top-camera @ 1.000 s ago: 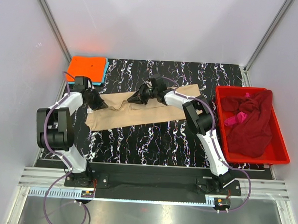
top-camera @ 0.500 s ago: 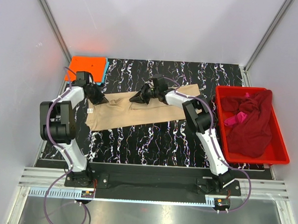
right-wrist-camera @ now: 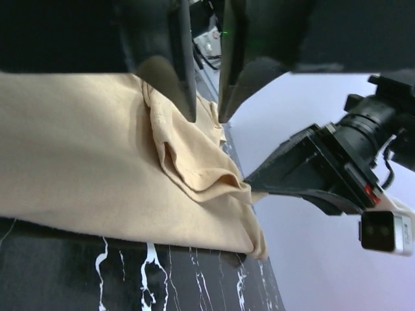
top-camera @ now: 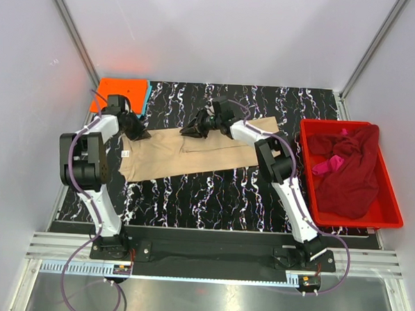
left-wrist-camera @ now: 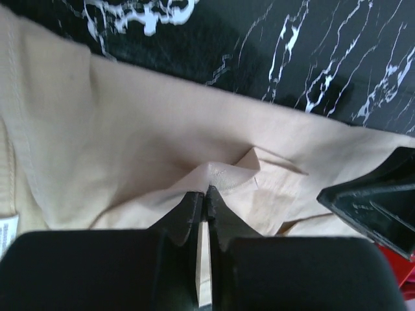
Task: Fold and stack the t-shirts
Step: Fold the tshirt
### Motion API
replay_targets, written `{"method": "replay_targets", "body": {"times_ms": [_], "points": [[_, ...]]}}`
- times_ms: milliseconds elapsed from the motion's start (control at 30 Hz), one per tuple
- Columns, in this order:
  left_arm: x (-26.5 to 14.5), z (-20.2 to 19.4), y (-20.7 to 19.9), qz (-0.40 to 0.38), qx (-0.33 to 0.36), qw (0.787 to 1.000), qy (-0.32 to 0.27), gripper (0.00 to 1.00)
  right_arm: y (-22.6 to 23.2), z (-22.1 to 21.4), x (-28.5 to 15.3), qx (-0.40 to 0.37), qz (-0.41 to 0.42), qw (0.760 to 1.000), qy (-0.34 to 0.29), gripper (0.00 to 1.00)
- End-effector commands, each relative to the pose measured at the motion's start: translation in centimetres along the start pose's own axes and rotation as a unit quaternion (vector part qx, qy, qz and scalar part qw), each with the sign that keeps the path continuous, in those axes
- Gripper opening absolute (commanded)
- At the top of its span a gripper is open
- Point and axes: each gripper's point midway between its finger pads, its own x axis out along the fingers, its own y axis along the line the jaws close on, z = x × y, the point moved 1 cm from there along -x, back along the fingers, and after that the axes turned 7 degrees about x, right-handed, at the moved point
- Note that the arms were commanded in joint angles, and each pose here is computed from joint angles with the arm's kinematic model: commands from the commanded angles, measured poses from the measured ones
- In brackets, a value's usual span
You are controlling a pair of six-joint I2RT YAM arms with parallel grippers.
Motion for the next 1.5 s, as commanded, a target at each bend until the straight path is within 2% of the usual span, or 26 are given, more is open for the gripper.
{"method": "replay_targets", "body": {"times_ms": [0, 33, 100, 133, 167, 233, 333, 533, 767, 967, 1133, 1467], "points": [[0.0, 3.3, -0.5, -0.004, -0.004, 0.999, -0.042, 0.09, 1.1, 0.4, -1.4, -0.061, -0.019, 0.998, 0.002, 0.29], [-0.2, 3.9, -0.6, -0.005, -0.002, 0.999, -0.047, 0.19, 1.0, 0.4, -1.6, -0.075, -0.03, 0.997, 0.0, 0.37], [-0.7, 4.6, -0.3, 0.019, 0.009, 0.998, -0.057, 0.37, 0.4, 0.5, -2.3, -0.12, -0.061, 0.991, -0.004, 0.45], [-1.6, 4.9, -0.6, 0.022, 0.016, 0.997, -0.07, 0.5, -0.3, 0.4, -2.5, -0.122, -0.08, 0.989, 0.0, 0.47], [-2.3, 5.3, -0.5, 0.032, 0.026, 0.996, -0.084, 0.53, 0.1, 0.6, -2.7, -0.157, -0.082, 0.984, -0.001, 0.48], [-4.1, 5.5, -0.9, 0.037, 0.038, 0.993, -0.109, 0.59, -1.0, 0.7, -2.7, -0.166, -0.104, 0.981, 0.006, 0.51], [-5.0, 4.9, -0.6, 0.043, 0.042, 0.991, -0.116, 0.59, -1.3, 0.8, -2.3, -0.186, -0.102, 0.977, 0.018, 0.51], [-4.1, 2.4, 0.6, 0.044, 0.039, 0.995, -0.085, 0.55, -1.4, 1.0, -1.5, -0.19, -0.083, 0.978, 0.026, 0.47], [-3.1, 3.5, 0.6, 0.045, 0.082, 0.993, -0.071, 0.57, -1.8, 0.2, -0.5, -0.187, -0.072, 0.979, 0.043, 0.43], [-2.5, 4.1, 1.3, 0.059, 0.102, 0.991, -0.067, 0.53, -1.4, -0.3, 0.2, -0.192, -0.062, 0.978, 0.047, 0.42], [-1.2, 4.1, 1.3, 0.041, 0.102, 0.993, -0.045, 0.52, -1.4, -0.6, 1.2, -0.184, -0.052, 0.98, 0.05, 0.39], [0.5, 4.5, 1.2, 0.026, 0.105, 0.993, -0.038, 0.46, -0.9, 0.0, 1.9, -0.18, -0.048, 0.982, 0.033, 0.33]]}}
